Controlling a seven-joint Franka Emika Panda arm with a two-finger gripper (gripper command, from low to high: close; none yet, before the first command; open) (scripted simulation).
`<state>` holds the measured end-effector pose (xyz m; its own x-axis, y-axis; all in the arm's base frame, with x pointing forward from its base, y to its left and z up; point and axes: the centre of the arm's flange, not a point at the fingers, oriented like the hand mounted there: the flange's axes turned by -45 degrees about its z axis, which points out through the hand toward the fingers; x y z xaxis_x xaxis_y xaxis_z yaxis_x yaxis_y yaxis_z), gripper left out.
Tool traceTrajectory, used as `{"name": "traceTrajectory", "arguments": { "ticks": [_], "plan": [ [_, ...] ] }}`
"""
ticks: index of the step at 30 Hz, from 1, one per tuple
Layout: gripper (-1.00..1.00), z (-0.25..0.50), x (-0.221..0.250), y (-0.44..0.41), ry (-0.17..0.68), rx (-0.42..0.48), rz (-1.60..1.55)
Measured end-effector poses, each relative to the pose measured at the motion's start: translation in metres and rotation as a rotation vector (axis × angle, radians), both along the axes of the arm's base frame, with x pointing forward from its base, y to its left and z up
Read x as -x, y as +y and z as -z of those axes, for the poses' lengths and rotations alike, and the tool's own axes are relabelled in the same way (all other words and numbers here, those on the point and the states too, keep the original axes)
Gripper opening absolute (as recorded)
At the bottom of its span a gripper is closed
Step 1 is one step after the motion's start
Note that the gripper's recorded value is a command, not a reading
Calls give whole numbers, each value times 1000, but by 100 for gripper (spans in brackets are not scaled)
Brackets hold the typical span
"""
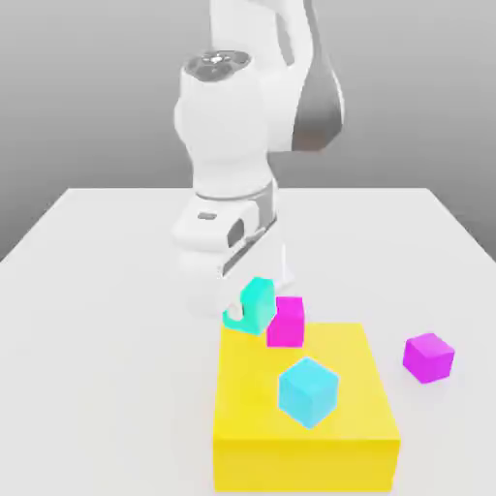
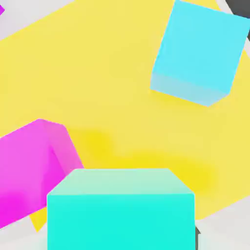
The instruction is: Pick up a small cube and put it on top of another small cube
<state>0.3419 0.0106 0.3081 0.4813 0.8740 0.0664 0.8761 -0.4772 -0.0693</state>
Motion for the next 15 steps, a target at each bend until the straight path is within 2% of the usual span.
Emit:
{"name": "traceTrajectory", "arguments": {
  "ticks": [6, 11, 12, 15],
  "plan": [
    [-100, -28, 34, 36, -16, 70, 28],
    [-100, 15, 36, 42, -26, 90, 19],
    [100, 25, 37, 42, -26, 90, 19],
    [100, 25, 37, 42, -26, 90, 19]
  ]
}}
